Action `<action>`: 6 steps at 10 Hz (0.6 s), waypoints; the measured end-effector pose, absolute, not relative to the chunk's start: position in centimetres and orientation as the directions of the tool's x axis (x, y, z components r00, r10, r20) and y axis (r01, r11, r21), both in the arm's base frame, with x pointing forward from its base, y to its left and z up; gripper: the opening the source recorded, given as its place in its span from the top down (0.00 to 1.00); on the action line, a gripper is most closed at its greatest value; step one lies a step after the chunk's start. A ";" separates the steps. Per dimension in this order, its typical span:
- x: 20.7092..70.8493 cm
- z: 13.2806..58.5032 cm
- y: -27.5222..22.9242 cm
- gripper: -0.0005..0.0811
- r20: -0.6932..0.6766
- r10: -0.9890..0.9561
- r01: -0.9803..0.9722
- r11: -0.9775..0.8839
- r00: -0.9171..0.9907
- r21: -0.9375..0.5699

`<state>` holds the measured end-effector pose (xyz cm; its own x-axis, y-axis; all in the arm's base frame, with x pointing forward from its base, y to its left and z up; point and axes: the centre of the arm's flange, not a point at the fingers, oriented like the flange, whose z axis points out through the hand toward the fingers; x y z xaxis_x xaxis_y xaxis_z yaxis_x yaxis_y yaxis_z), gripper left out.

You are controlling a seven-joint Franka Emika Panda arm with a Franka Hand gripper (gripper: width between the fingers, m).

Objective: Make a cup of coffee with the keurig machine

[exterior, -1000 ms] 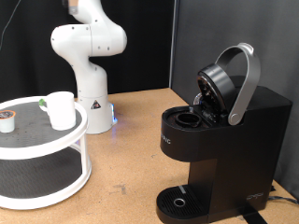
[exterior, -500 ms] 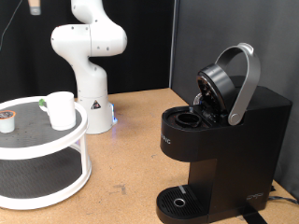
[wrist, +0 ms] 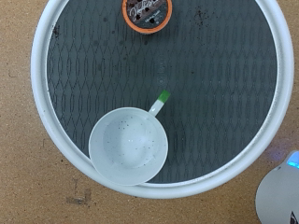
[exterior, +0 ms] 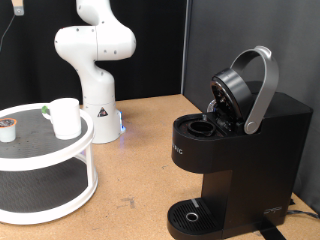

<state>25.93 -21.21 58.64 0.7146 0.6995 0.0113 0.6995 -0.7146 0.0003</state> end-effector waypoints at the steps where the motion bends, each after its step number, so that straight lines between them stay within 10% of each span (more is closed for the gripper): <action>1: 26.0 57.9 -21.4 0.01 0.008 0.709 0.709 -0.705 0.705 0.003; 6: 26.0 50.0 -23.8 0.01 -0.036 0.756 0.757 -0.653 0.654 0.034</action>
